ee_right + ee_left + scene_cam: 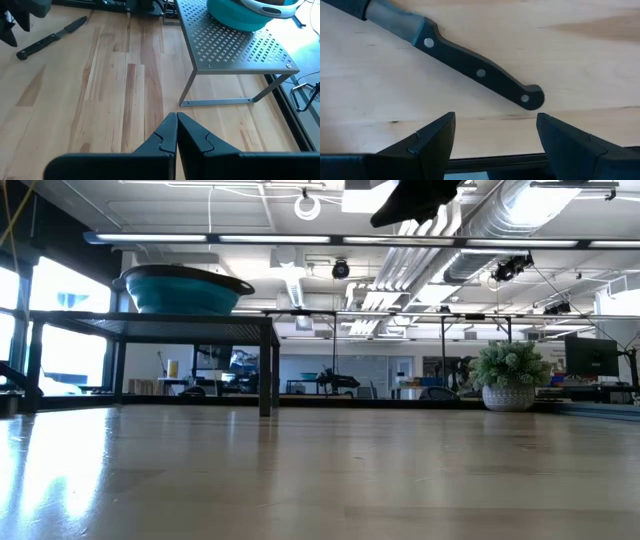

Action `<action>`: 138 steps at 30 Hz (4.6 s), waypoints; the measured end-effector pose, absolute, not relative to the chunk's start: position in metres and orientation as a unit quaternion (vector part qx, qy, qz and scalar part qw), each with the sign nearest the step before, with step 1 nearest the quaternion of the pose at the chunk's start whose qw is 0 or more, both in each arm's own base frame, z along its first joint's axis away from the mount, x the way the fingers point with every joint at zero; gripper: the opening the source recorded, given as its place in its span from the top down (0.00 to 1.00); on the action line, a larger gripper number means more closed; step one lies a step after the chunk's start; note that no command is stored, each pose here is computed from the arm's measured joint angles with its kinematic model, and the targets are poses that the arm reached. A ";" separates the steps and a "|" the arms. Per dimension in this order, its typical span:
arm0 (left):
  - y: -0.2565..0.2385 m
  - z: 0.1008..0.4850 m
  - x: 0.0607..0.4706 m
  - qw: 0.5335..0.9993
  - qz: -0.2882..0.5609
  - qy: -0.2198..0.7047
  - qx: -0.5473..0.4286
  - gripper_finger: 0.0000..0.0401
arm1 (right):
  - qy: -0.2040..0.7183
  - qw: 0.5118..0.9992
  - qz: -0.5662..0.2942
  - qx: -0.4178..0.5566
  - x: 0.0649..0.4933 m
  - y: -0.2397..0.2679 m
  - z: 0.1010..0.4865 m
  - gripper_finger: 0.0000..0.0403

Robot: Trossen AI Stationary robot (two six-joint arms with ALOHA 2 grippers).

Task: Pick & Place Fruit
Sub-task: Put the black knife on the shelf

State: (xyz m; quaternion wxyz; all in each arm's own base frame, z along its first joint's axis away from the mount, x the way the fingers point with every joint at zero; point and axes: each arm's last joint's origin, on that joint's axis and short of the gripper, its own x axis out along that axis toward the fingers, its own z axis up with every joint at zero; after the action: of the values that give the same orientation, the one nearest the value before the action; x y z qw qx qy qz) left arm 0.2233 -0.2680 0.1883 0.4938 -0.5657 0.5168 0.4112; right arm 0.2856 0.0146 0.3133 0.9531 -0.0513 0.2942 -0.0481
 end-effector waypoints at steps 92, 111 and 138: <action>-0.268 0.142 0.236 0.483 0.471 0.520 -0.524 0.65 | 0.341 0.938 -0.020 -0.059 0.289 -0.005 0.300 0.99; -0.267 0.142 0.236 0.510 0.459 0.519 -0.510 0.82 | 0.341 0.938 -0.020 -0.059 0.289 -0.005 0.300 0.99; -0.216 0.234 0.207 0.700 0.407 0.424 -0.405 0.82 | 0.335 0.940 -0.019 -0.063 0.271 -0.004 0.314 0.99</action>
State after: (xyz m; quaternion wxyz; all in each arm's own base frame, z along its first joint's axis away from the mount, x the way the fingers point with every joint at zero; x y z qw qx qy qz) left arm 0.2070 -0.2162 0.2339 0.7001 -0.4052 0.4241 0.4071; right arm 0.2711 -0.0044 0.3138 0.9398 -0.0628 0.3355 -0.0190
